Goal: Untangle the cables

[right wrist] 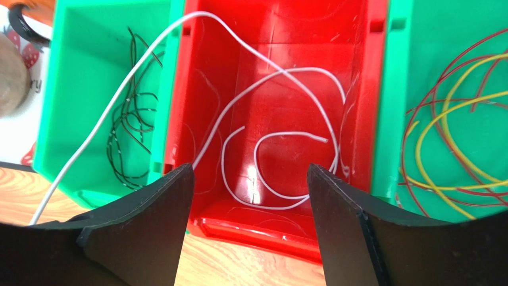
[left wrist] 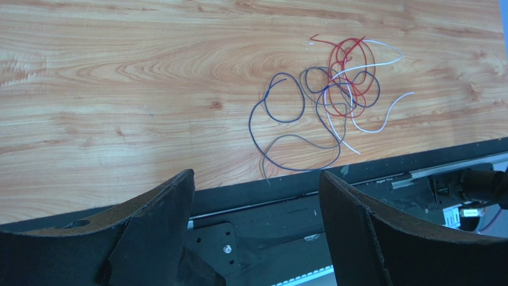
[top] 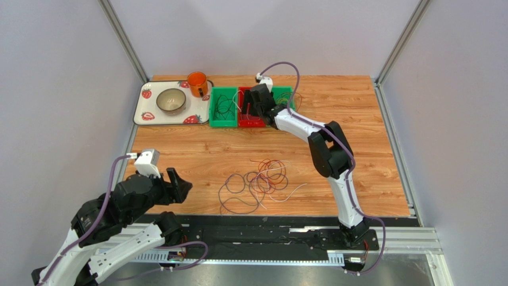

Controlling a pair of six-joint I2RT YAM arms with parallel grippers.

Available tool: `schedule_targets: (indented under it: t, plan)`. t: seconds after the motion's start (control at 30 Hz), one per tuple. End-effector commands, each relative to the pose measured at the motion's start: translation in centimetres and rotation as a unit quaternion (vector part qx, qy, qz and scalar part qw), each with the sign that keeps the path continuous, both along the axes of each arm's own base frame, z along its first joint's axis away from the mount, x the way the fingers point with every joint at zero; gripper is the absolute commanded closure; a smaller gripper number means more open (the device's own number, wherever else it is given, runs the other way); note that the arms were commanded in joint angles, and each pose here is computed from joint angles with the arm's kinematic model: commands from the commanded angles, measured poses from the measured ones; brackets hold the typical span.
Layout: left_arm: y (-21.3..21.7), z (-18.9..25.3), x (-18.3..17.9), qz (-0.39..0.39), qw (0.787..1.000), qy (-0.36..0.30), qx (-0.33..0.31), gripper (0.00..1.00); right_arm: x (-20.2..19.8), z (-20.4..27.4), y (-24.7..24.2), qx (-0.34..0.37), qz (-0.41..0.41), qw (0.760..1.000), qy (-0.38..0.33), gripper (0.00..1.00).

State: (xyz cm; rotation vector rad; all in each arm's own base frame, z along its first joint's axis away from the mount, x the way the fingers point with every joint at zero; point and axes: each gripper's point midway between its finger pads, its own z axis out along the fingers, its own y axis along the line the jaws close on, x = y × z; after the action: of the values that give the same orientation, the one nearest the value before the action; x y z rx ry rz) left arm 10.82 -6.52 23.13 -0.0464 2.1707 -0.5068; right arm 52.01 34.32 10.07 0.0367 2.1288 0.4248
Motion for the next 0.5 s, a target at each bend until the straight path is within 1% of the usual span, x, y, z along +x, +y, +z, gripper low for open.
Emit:
schedule_targets:
  t: [0.0, 0.07, 0.1, 0.13, 0.3, 0.4, 0.47]
  plan:
    - [-0.6, -0.3, 0.4, -0.005, 1.0, 0.012, 0.017, 0.16, 0.3, 2.9, -0.7, -0.007, -0.026, 1.0, 0.011, 0.26]
    - [-0.6, -0.5, 0.5, -0.004, 1.0, 0.018, 0.025, 0.15, 0.0, 3.9, -0.8, -0.003, -0.028, 1.0, 0.014, 0.24]
    - [-0.7, -0.6, 0.5, -0.003, 0.999, 0.021, 0.027, 0.16, -0.4, 3.7, -1.2, -0.01, -0.03, 0.999, 0.023, 0.18]
    - [-0.7, -0.6, 0.5, -0.005, 0.999, 0.021, 0.028, 0.16, -0.6, 4.5, -1.5, -0.014, -0.033, 0.999, 0.022, 0.18]
    - [-0.9, -0.8, 0.6, -0.006, 0.999, 0.027, 0.036, 0.15, -1.7, 5.0, -4.9, -0.079, -0.071, 0.994, 0.035, 0.17]
    - [-0.9, -0.9, 0.8, -0.002, 0.999, 0.031, 0.042, 0.15, -2.7, 6.5, -7.0, -0.105, -0.094, 0.99, 0.033, 0.17]
    - [-1.0, -1.2, 1.0, 0.004, 0.998, 0.039, 0.053, 0.15, -3.9, 7.8, -8.3, -0.103, -0.104, 0.989, 0.025, 0.16]
